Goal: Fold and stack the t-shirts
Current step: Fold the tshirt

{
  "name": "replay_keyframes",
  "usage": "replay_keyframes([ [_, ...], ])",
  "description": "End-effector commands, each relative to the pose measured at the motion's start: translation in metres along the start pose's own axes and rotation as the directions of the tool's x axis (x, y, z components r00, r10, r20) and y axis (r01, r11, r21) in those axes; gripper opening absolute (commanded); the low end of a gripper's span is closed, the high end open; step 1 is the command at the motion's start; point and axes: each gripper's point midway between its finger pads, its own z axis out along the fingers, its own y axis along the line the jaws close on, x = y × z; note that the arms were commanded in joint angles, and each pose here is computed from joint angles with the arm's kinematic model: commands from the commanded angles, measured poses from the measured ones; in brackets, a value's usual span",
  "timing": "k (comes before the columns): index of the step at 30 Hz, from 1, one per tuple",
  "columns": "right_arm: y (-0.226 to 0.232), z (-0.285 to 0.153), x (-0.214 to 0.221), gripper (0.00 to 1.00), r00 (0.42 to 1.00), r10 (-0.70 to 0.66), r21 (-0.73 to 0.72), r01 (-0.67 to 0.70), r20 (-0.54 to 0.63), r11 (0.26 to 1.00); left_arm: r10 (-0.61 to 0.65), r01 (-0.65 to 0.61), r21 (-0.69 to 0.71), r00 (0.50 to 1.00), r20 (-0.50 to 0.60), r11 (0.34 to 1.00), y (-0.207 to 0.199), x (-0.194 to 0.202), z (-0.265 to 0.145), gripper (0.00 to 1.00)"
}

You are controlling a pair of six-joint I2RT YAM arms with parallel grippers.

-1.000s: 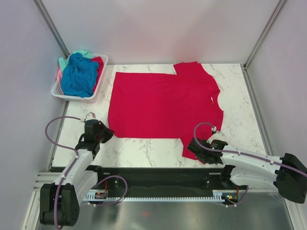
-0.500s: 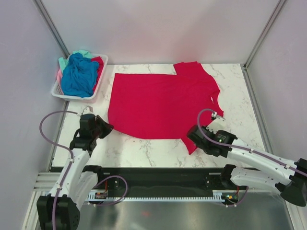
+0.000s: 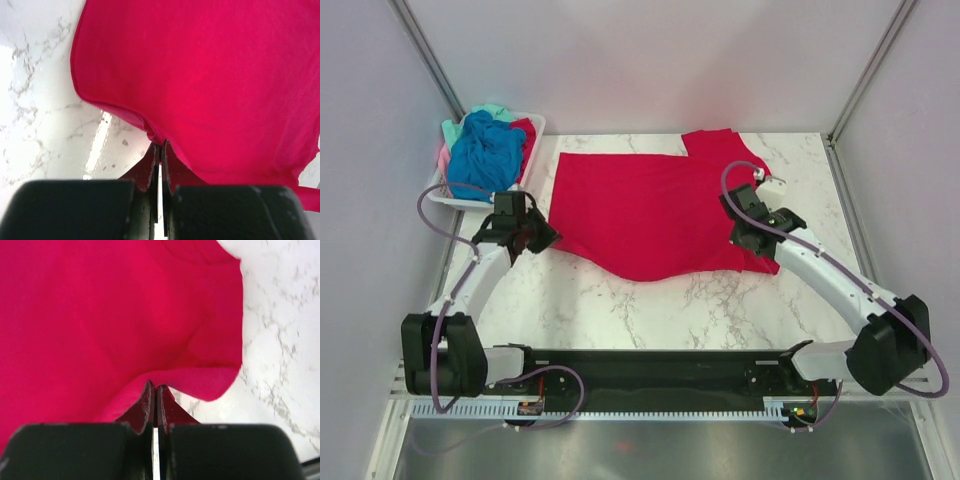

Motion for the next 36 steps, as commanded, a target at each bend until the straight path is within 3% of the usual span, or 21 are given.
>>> replay_keyframes([
  [1,0.021,0.007,-0.047,0.00,0.997,-0.055,-0.059,0.058,0.056,0.997,0.035,-0.035,-0.009,0.999,-0.011,0.999,-0.006,-0.021,0.014,0.02],
  [12,0.031,0.073,-0.083,0.00,0.996,-0.086,-0.012,0.086,-0.009,0.996,0.001,-0.006,-0.105,0.999,-0.054,0.994,0.013,-0.054,0.057,0.02],
  [23,0.039,0.123,-0.106,0.00,0.990,-0.135,0.009,0.135,-0.036,0.991,-0.002,-0.015,-0.165,0.994,-0.106,0.986,0.020,-0.064,0.085,0.02],
  [27,0.033,0.146,-0.114,0.00,0.990,-0.128,0.037,0.130,-0.053,0.991,-0.018,-0.003,-0.168,0.992,-0.125,0.986,0.021,-0.066,0.096,0.07],
  [28,0.038,0.148,-0.126,0.04,0.991,-0.127,0.026,0.128,-0.035,0.991,-0.021,-0.001,-0.166,0.991,-0.130,0.986,0.020,-0.067,0.097,0.10],
  [29,0.039,0.152,-0.131,0.23,0.991,-0.129,0.019,0.130,-0.036,0.991,-0.027,0.005,-0.166,0.991,-0.132,0.986,0.019,-0.071,0.099,0.12],
  [30,0.036,0.167,-0.130,0.39,0.989,-0.133,0.024,0.134,-0.064,0.991,-0.033,0.012,-0.159,0.991,-0.129,0.987,0.016,-0.075,0.098,0.21],
  [31,0.045,0.164,-0.156,0.56,0.994,-0.110,0.000,0.110,-0.018,0.994,-0.033,0.013,-0.152,0.992,-0.125,0.988,0.012,-0.079,0.097,0.27],
  [32,0.037,0.182,-0.152,0.78,0.992,-0.106,0.019,0.107,-0.063,0.994,-0.030,0.015,-0.143,0.994,-0.103,0.990,0.006,-0.091,0.092,0.46],
  [34,0.053,0.178,-0.192,0.85,0.998,-0.066,-0.053,0.065,-0.010,0.996,-0.029,0.019,-0.119,0.996,-0.081,0.993,-0.006,-0.102,0.085,0.58],
  [36,0.047,0.179,-0.201,0.88,0.997,-0.068,-0.044,0.066,-0.036,0.997,-0.015,0.012,-0.068,0.999,-0.051,0.998,-0.025,-0.115,0.069,0.65],
])
